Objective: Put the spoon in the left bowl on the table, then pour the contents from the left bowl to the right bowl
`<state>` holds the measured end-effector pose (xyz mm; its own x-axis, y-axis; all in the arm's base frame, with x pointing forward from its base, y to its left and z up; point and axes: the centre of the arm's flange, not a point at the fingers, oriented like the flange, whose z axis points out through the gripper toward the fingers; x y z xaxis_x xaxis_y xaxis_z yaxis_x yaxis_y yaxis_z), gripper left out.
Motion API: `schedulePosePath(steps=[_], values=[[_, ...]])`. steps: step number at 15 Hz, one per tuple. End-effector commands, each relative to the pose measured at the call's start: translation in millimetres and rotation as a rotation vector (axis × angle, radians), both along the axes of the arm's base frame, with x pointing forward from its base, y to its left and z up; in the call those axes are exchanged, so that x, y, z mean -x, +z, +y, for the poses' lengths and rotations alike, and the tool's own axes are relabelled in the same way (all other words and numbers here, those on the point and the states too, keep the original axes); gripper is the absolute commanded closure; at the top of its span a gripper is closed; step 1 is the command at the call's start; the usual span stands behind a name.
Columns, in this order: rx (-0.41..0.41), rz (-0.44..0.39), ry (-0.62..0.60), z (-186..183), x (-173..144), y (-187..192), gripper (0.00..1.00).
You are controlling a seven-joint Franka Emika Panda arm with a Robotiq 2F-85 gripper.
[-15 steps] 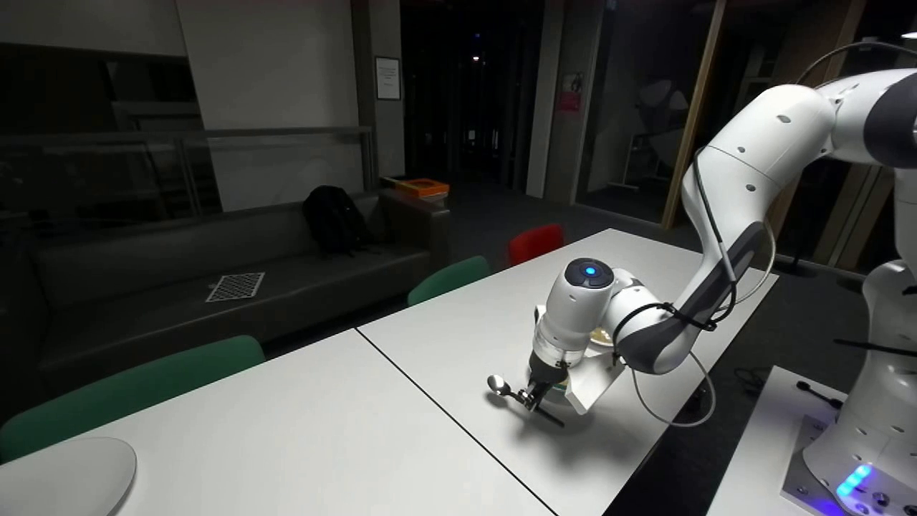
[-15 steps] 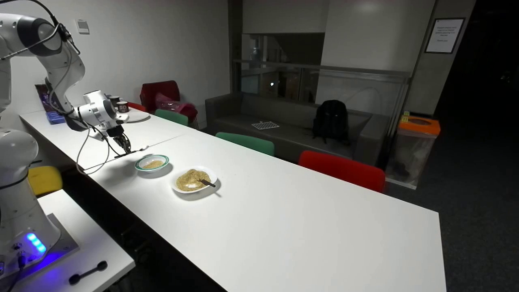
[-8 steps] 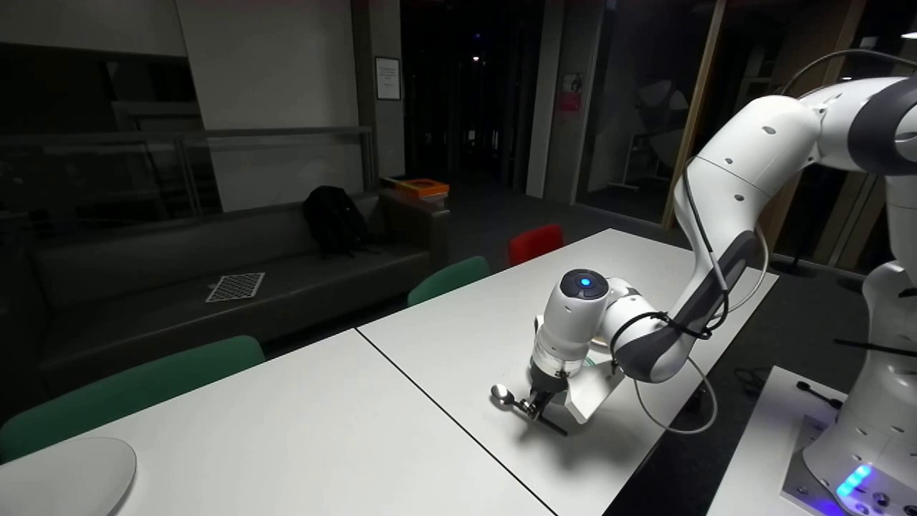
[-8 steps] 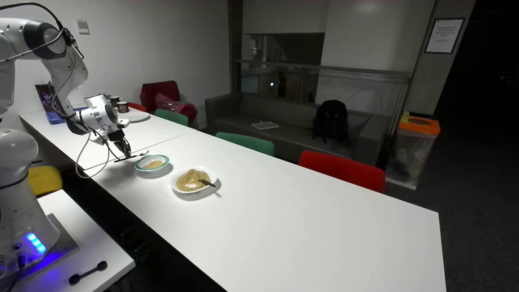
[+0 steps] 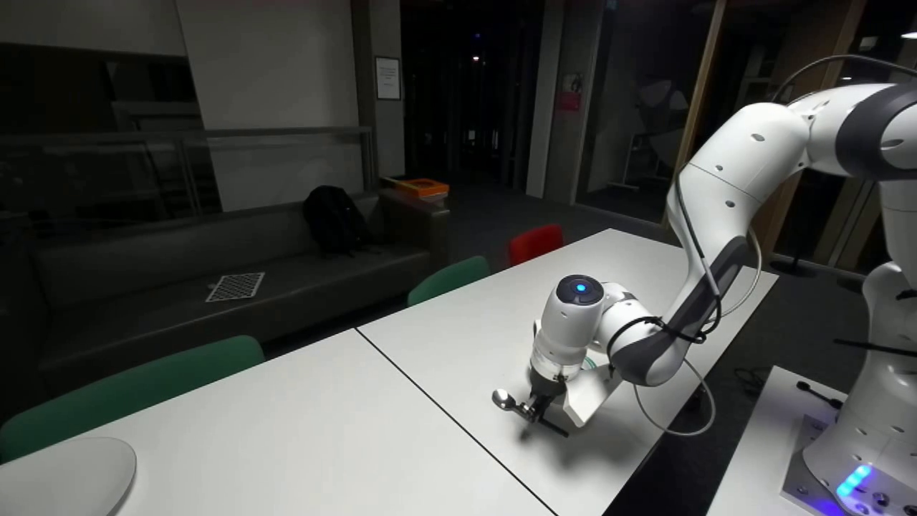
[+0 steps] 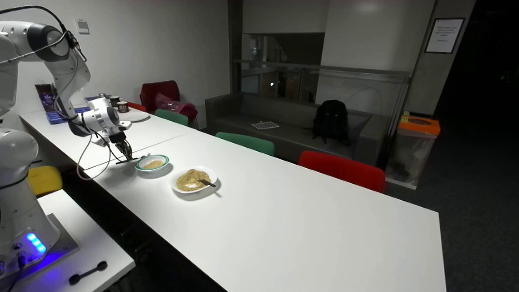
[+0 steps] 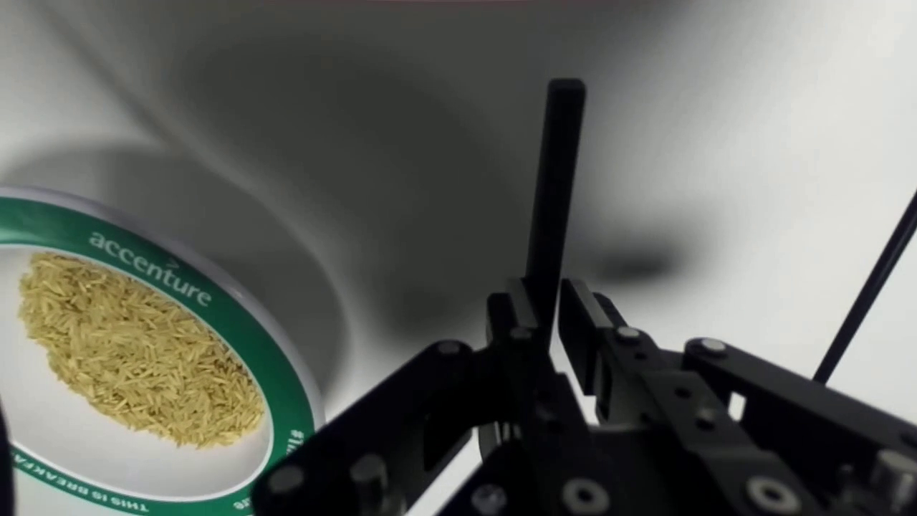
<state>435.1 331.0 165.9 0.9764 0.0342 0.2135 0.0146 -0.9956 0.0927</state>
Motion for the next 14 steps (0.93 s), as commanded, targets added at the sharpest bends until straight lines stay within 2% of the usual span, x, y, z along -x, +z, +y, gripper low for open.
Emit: schedulePosePath(steps=[1, 6, 8, 11, 14], values=[[-0.025, -0.011, -0.006, 1, -5, 1, 0.48], [-0.035, -0.014, -0.011, 1, -6, 12, 0.11], [-0.045, -0.022, -0.019, 1, -9, 22, 0.00], [-0.048, -0.044, -0.029, 3, -13, 42, 0.00], [0.011, -0.076, -0.021, 5, -16, 51, 0.00]])
